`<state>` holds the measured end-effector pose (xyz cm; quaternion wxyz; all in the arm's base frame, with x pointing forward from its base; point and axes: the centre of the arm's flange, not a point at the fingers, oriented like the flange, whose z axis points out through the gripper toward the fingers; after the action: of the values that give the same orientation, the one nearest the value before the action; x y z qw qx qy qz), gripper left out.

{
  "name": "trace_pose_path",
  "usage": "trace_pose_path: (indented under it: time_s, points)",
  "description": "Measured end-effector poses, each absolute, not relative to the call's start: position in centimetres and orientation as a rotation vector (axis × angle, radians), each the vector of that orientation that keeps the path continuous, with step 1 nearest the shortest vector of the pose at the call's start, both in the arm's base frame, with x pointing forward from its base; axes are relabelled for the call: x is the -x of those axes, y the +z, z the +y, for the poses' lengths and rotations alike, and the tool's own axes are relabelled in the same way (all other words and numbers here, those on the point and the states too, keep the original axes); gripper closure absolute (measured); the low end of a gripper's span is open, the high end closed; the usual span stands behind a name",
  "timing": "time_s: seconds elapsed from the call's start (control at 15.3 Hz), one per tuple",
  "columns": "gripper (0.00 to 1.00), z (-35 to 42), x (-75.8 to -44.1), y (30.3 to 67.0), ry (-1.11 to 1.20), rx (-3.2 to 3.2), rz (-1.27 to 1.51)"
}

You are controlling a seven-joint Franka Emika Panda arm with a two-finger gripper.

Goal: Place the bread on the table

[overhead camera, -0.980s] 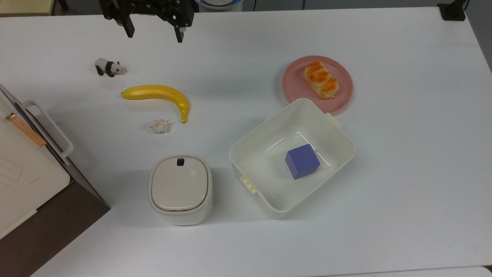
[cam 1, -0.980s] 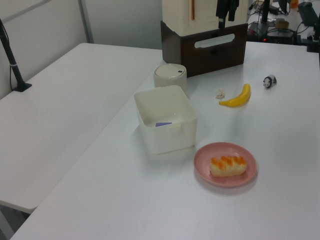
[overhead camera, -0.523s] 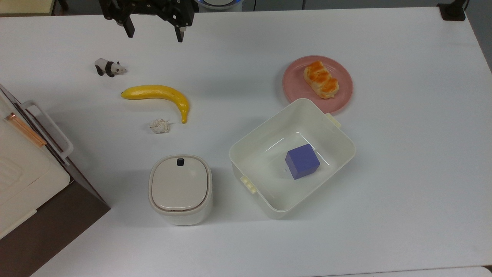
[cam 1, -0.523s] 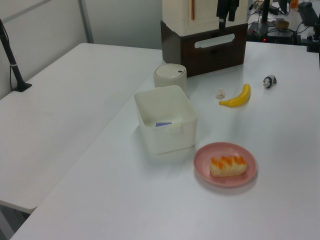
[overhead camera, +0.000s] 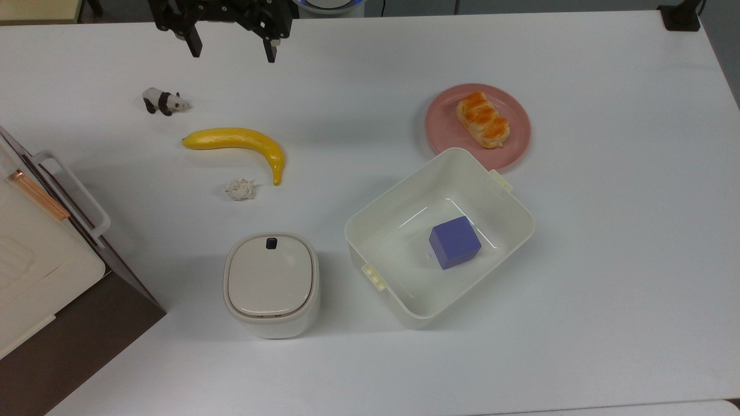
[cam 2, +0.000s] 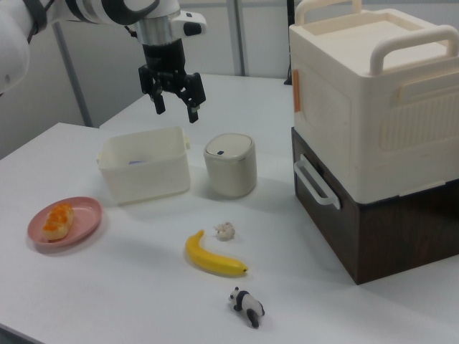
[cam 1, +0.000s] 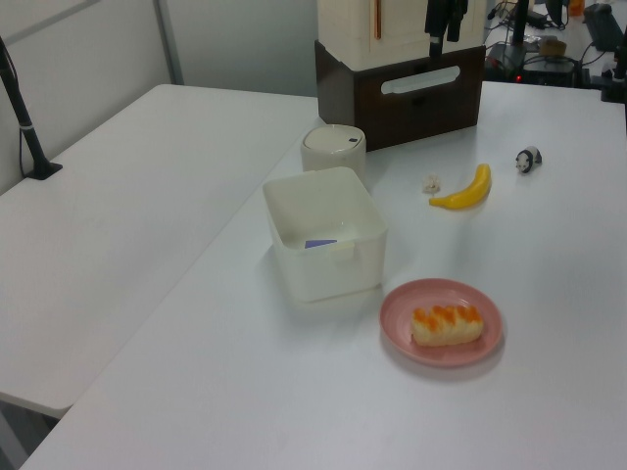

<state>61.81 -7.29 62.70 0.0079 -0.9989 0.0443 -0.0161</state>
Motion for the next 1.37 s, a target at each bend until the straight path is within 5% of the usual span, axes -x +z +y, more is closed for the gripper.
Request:
trace_pose_path:
  time_s: [1.37]
  points:
    - [0.00, -7.18, -61.79, 62.69, -0.046, 3.123, 0.108]
